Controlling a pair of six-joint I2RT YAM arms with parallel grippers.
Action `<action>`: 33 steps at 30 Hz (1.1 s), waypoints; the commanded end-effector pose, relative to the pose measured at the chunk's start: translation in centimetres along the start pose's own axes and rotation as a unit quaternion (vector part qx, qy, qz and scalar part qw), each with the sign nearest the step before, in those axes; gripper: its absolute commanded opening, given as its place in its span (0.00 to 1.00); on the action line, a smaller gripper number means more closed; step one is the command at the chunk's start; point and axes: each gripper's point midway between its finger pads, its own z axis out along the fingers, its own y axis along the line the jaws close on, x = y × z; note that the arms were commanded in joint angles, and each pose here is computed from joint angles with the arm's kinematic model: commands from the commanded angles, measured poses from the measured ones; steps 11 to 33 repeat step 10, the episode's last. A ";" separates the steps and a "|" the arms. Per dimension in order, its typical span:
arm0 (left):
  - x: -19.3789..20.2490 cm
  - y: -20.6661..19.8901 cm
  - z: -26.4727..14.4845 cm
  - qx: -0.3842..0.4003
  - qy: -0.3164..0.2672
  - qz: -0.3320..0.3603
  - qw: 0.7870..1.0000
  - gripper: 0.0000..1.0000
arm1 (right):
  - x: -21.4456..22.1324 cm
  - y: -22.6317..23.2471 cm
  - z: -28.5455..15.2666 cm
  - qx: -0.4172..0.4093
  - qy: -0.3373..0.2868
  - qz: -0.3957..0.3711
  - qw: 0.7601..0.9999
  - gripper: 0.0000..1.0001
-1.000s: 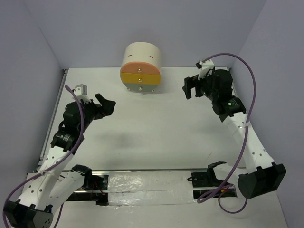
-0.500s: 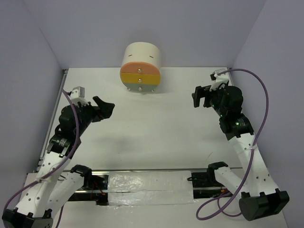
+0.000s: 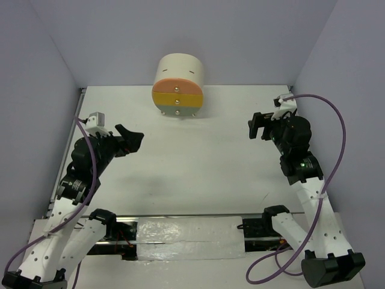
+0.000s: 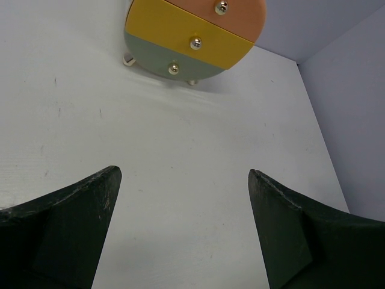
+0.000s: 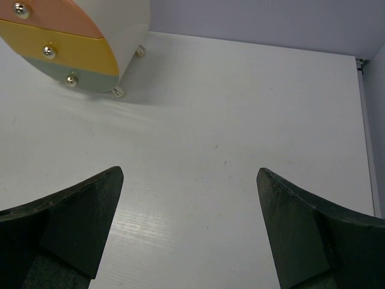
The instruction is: Organize the makeup
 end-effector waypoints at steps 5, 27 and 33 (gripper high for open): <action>-0.2 -0.4 0.0 0.011 -0.006 -0.008 1.000 0.99 | -0.7 -0.7 -0.1 0.020 -0.019 0.010 1.000 1.00; -0.2 -0.3 0.5 0.011 -0.006 -0.006 1.000 0.99 | -0.4 -1.2 0.2 0.035 -0.013 0.019 0.999 1.00; -0.2 -0.3 0.5 0.011 -0.006 -0.006 1.000 0.99 | -0.4 -1.2 0.2 0.035 -0.013 0.019 0.999 1.00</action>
